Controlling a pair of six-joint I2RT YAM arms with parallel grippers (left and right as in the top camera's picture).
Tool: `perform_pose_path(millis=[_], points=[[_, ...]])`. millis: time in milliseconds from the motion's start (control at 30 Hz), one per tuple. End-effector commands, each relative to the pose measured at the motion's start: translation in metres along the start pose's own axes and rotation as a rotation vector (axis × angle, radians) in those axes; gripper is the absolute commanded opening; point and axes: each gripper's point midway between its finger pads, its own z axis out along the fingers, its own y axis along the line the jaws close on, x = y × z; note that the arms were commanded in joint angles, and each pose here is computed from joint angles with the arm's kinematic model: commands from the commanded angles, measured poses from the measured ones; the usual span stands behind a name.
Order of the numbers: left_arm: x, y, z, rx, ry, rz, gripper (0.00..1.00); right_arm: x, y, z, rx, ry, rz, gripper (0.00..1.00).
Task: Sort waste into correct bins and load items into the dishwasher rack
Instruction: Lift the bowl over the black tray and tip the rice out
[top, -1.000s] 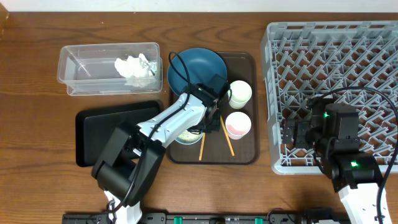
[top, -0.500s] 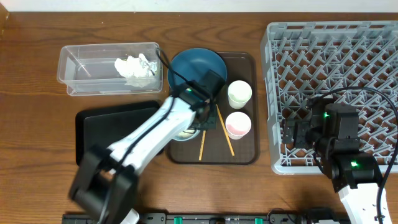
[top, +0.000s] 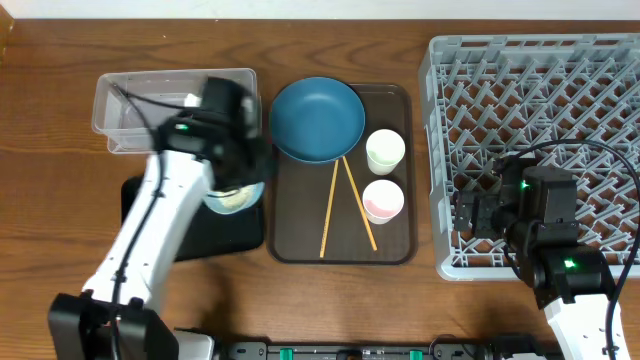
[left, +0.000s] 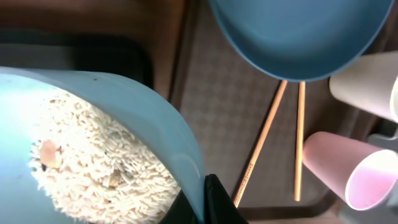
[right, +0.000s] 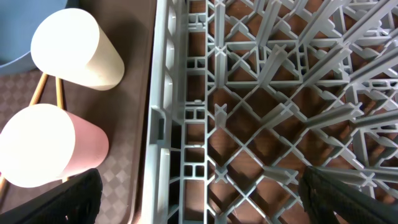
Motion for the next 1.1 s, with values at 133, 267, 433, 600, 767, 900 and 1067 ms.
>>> perform_pose_path(millis=[133,267,433,600,767,900,1067], points=[[0.002,0.024,-0.004,0.332,0.073,-0.069,0.06,-0.007,0.008,-0.003,-0.018,-0.014,-0.008,0.99],[-0.001,0.038,-0.004,0.517,0.056,-0.140,0.06,-0.007,0.008,-0.003,-0.018,-0.014,-0.008,0.99],[-0.005,0.050,-0.014,0.778,0.024,-0.244,0.06,-0.007,0.008,-0.003,-0.018,-0.014,-0.008,0.99],[-0.013,0.060,-0.027,0.973,-0.002,-0.350,0.06,-0.007,0.008,-0.003,-0.018,-0.014,-0.008,0.99],[-0.023,0.067,-0.036,1.119,-0.014,-0.434,0.06,-0.006,0.008,-0.003,-0.018,-0.009,-0.008,0.99],[-0.025,0.068,-0.037,1.164,0.012,-0.492,0.06,-0.005,0.008,-0.003,-0.018,-0.007,-0.008,0.99],[-0.026,0.067,-0.040,1.187,0.088,-0.609,0.06,-0.005,0.008,-0.003,-0.018,-0.007,-0.008,0.99]])
